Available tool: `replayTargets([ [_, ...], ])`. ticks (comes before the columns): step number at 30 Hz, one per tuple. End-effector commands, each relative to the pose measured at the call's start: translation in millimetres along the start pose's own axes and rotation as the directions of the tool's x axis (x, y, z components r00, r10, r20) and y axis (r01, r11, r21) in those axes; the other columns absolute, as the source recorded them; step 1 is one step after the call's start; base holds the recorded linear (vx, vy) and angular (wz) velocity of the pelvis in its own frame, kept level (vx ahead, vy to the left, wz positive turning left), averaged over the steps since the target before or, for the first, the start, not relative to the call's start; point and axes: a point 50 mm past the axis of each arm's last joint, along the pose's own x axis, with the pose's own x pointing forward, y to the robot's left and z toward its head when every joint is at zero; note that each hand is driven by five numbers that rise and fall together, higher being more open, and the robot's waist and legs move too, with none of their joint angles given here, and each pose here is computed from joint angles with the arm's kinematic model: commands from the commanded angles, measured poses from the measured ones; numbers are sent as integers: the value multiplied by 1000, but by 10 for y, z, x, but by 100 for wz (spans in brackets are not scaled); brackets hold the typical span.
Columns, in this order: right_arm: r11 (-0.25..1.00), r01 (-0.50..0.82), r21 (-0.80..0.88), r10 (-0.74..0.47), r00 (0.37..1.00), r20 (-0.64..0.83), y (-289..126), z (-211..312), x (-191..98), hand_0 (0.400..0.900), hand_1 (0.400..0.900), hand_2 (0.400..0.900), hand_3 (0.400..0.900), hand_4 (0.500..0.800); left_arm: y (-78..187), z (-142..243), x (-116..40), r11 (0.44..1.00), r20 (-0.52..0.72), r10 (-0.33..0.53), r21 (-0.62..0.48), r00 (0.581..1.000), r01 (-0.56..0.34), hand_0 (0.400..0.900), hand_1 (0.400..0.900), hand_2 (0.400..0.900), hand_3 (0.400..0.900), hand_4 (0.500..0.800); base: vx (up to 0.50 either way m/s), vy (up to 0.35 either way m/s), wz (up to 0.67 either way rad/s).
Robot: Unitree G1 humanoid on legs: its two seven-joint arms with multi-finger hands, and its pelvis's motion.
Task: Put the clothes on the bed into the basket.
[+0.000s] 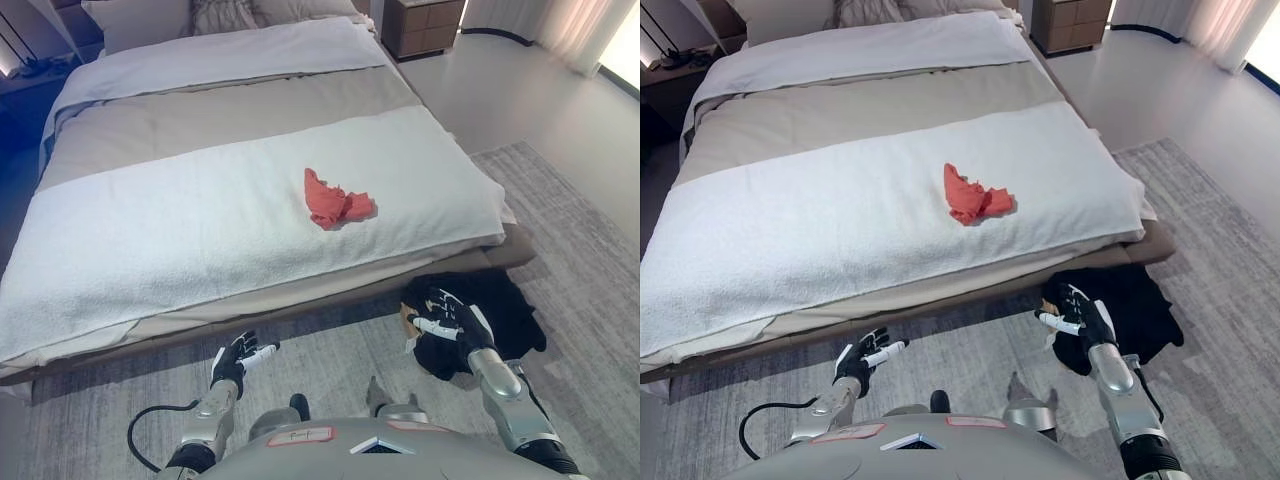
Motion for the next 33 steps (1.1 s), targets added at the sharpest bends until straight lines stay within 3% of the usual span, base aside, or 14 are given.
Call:
replayTargets([
  [1, 999, 25, -36, -17, 981, 195, -41, 404, 111, 900, 900, 900, 900, 800, 150, 385, 100, 998, 145, 32, 43, 989, -39, 900, 900, 900, 900, 800, 0, 0, 0],
  [33, 998, 59, -31, -51, 974, 219, -185, 464, 96, 900, 900, 900, 900, 800, 137, 419, 117, 1000, 144, 17, 8, 989, -18, 900, 900, 900, 900, 800, 11, -42, 1],
])
